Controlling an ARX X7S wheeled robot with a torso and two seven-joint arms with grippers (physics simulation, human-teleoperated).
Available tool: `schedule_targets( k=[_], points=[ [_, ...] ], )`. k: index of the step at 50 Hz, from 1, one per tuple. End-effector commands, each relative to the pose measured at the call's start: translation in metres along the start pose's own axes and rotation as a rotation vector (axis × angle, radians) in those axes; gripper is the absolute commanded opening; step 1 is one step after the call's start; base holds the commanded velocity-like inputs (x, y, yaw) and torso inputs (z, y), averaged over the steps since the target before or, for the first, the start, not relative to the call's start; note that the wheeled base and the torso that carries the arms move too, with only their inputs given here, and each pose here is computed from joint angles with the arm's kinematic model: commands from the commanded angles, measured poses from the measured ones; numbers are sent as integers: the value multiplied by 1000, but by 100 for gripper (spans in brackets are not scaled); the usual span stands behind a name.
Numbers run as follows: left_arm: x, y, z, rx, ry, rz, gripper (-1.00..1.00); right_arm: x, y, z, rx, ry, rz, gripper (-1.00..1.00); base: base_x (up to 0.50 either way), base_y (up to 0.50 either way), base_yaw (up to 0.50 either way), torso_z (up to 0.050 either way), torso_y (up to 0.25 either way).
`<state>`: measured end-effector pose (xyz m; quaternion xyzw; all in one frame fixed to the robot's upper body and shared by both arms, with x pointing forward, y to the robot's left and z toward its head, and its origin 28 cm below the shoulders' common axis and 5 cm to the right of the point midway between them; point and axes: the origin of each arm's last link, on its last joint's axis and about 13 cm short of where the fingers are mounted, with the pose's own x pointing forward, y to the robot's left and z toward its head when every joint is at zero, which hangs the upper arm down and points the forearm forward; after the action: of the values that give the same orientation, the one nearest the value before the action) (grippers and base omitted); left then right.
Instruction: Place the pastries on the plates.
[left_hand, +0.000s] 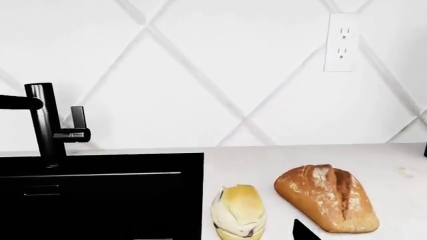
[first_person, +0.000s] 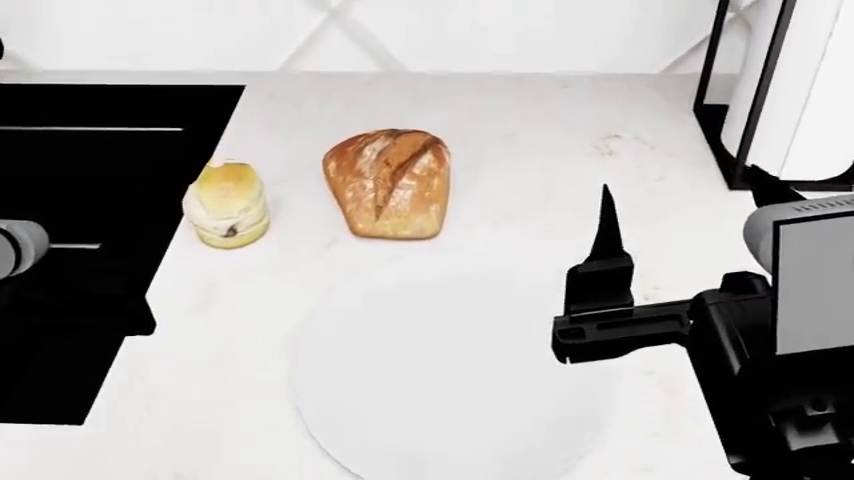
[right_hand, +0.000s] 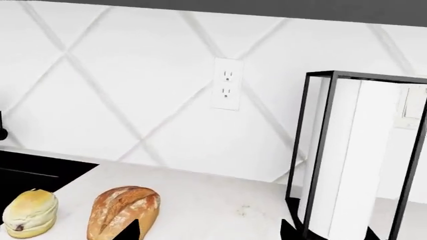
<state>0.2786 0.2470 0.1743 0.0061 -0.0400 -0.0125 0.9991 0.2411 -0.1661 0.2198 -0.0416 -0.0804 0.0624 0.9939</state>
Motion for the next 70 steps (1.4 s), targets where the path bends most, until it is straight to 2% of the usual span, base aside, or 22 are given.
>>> schedule_targets(
  k=[1, 6, 15, 24, 25, 30, 31, 34, 36, 40, 42, 50, 55, 62, 65, 70],
  points=[
    [-1, 5, 1, 5, 2, 13, 100, 0, 0, -1, -2, 13, 21, 100, 500, 0, 0, 0, 0],
    [-2, 6, 2, 13, -2, 17, 100, 0, 3, -1, 28, 2, 29, 100, 500, 0, 0, 0, 0],
    [-2, 9, -2, 6, 8, 19, 100, 2, 9, 0, 34, 24, 52, 100, 496, 0, 0, 0, 2],
    [-3, 9, -3, 11, 12, -4, 100, 6, 8, -6, 92, 98, 62, 100, 14, 0, 0, 0, 0],
    [-3, 8, -4, 32, 19, -11, 100, 8, 8, -4, 95, 104, 72, 100, 0, 0, 0, 0, 0],
    [-3, 6, 2, 8, -1, -7, 100, 23, 10, 4, 150, 143, 151, 100, 0, 0, 0, 0, 0],
    [-3, 7, 2, 8, 1, -6, 100, 27, 10, 4, 147, 183, 165, 100, 0, 0, 0, 0, 0],
    [-3, 8, 2, 7, 6, -2, 100, 39, 10, 12, 205, 189, 211, 100, 0, 0, 0, 0, 0],
    [-3, 9, 0, 3, 15, 6, 100, 46, 12, 16, 240, 247, 241, 100, 0, 0, 0, 0, 0],
    [-4, 10, 1, 1, 15, 10, 100, 59, 15, 19, 230, 266, 262, 100, 0, 0, 0, 0, 0],
    [-3, 10, -1, 4, 23, 11, 100, 66, 20, 11, 240, 318, 292, 100, 0, 0, 0, 0, 0],
    [-6, 9, -10, 7, 41, 1, 100, 94, 33, -4, 312, 365, 341, 100, 0, 0, 0, 0, 0],
    [-5, 11, -9, 13, 39, 3, 100, 116, 40, -10, 341, 443, 386, 100, 0, 0, 0, 0, 0],
    [-6, 11, -11, 17, 44, 0, 100, 140, 39, -11, 379, 460, 343, 100, 0, 0, 0, 0, 0],
    [-8, 10, -10, 15, 45, -7, 100, 148, 36, -20, 386, 489, 296, 100, 0, 0, 0, 0, 0],
    [-8, 11, -8, 18, 42, -13, 100, 156, 34, -30, 412, 514, 291, 100, 0, 0, 0, 0, 0]
  ],
)
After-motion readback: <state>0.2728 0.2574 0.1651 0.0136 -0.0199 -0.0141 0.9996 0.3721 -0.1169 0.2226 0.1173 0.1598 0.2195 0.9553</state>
